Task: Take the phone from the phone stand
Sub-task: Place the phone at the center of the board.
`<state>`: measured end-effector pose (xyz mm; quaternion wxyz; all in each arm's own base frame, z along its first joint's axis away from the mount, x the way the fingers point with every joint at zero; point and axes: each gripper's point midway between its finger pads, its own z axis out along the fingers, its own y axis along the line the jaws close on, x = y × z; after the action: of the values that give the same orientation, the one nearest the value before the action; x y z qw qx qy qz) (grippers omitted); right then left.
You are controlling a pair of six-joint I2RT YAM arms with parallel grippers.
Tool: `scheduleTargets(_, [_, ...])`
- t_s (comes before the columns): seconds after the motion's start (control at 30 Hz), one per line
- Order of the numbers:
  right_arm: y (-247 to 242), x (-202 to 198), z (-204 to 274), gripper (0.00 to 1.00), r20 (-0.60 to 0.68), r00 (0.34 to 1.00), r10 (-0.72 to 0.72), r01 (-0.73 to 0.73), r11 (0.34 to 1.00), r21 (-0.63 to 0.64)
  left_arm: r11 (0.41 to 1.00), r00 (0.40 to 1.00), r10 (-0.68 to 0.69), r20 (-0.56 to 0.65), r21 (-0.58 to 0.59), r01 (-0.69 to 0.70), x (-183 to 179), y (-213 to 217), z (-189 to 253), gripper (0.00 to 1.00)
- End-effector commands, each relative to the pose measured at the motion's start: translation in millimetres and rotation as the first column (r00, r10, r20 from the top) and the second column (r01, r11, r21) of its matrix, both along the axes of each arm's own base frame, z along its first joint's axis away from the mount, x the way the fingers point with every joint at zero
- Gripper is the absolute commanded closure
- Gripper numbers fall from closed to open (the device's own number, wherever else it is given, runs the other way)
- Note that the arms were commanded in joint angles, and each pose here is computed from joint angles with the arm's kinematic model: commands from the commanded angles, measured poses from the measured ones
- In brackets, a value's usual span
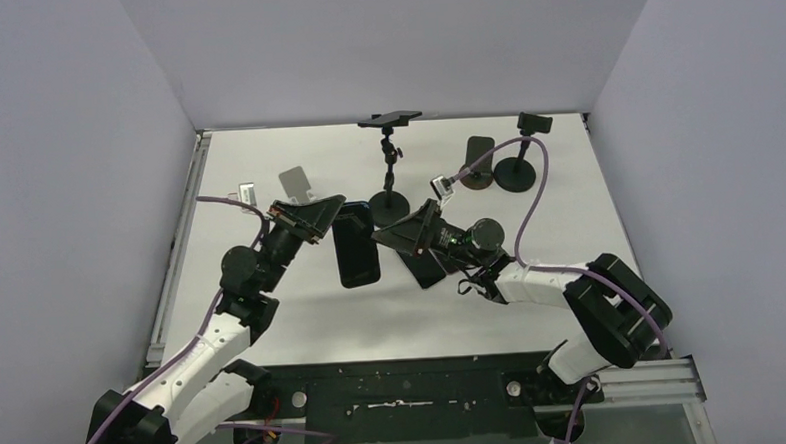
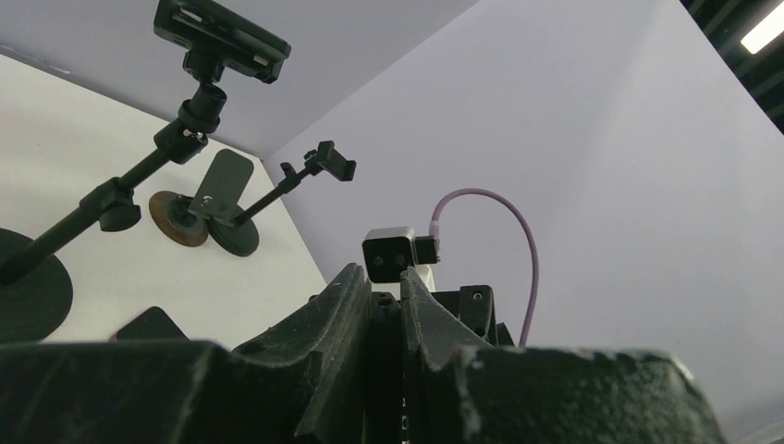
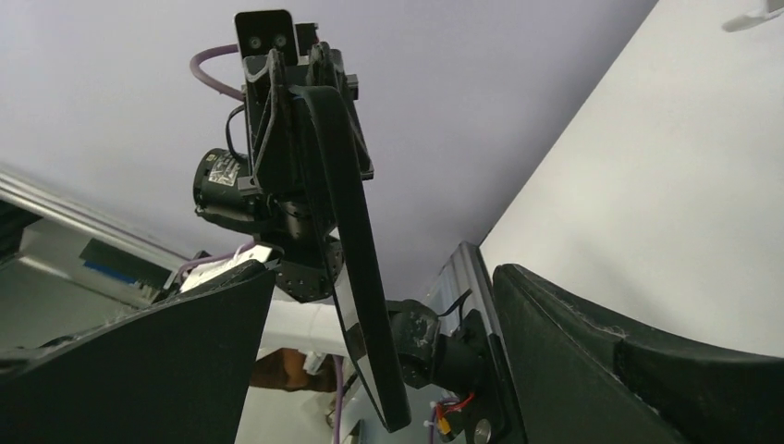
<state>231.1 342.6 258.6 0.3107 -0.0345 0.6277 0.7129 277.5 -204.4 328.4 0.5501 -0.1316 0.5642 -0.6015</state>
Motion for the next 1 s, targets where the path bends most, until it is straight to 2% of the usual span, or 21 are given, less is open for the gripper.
scheduleTargets(0.0, [2.9,-21.5,55.8,0.09,0.151,0.984,0.09,-0.116,0.978,0.174,0.992,0.993,-0.009,0.12,-0.12,0.023,-13.5,4.6,53.9,1.0])
scheduleTargets(0.13, [8.7,-30.1,63.9,0.18,0.167,0.976,0.141,-0.176,0.96,0.217,0.991,0.992,-0.031,0.123,-0.129,0.047,-17.2,1.6,55.6,1.0])
scheduleTargets(0.33, [12.7,-43.4,77.3,0.4,0.186,0.959,0.212,-0.262,0.916,0.303,0.985,0.989,-0.065,0.131,-0.151,0.084,-23.3,-5.1,56.8,1.0])
scheduleTargets(0.53, [8.5,-47.3,86.2,0.67,0.196,0.959,0.204,-0.261,0.904,0.339,0.983,0.988,-0.085,0.131,-0.153,0.105,-27.7,-10.5,54.0,1.0])
scheduleTargets(0.73, [2.6,-52.5,97.5,0.83,0.224,0.958,0.18,-0.25,0.908,0.337,0.98,0.988,-0.099,0.122,-0.161,0.118,-29.9,-11.6,52.2,1.0])
scheduleTargets(0.8, [-0.6,-55.3,102.2,0.85,0.238,0.956,0.172,-0.247,0.908,0.339,0.98,0.987,-0.102,0.124,-0.159,0.121,-31.7,-11.3,54.5,0.73])
scheduleTargets(0.87, [-3.4,-57.7,105.9,0.86,0.25,0.955,0.159,-0.239,0.913,0.332,0.982,0.986,-0.094,0.137,-0.151,0.114,-35.3,-8.8,58.5,0.52])
scheduleTargets(0.97, [-8.6,-55.4,108.9,0.87,0.266,0.958,0.104,-0.187,0.932,0.309,0.989,0.987,-0.073,0.146,-0.12,0.091,-41.4,-3.3,61.9,0.32])
